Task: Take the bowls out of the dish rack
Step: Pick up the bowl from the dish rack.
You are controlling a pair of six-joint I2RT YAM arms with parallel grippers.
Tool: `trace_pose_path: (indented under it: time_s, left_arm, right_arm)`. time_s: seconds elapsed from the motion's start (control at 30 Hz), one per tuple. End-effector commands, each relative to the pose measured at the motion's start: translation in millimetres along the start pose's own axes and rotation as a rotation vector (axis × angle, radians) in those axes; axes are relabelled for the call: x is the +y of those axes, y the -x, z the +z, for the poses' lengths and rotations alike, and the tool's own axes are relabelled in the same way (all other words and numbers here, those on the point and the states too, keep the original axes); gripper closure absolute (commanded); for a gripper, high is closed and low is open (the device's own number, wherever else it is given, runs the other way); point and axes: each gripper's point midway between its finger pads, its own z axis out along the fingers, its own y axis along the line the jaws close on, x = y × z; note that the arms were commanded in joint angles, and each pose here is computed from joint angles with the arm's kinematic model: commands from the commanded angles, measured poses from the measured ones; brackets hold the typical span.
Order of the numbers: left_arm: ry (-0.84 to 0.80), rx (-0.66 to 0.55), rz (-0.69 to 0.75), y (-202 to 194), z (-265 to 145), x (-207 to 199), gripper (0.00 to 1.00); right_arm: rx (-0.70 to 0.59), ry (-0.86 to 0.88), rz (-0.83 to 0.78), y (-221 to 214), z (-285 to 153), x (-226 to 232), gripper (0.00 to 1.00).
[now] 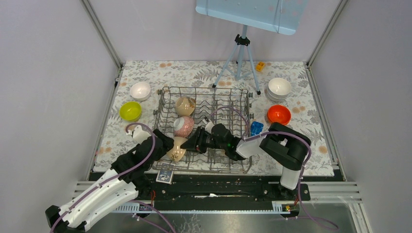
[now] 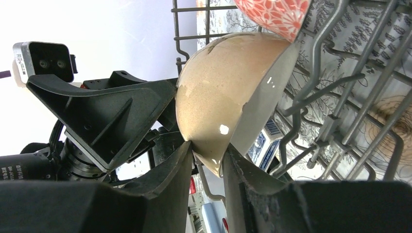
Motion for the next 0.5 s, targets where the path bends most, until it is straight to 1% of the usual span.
trace_pose_path:
  time_s: [0.0, 0.27, 0.47]
  left_arm:
    - [0.014, 0.018, -0.009, -4, -2, 5, 0.26]
    - [0.024, 0.007, -0.020, -1, -3, 7, 0.26]
    - [0.035, -0.025, -0.034, 7, -7, 8, 0.26]
  right_arm:
    - [0.002, 0.137, -0.025, 3, 9, 39, 0.66]
    - [0.044, 0.208, -0.020, -2, 18, 52, 0.68]
    - [0.068, 0.247, -0.012, -4, 24, 57, 0.71]
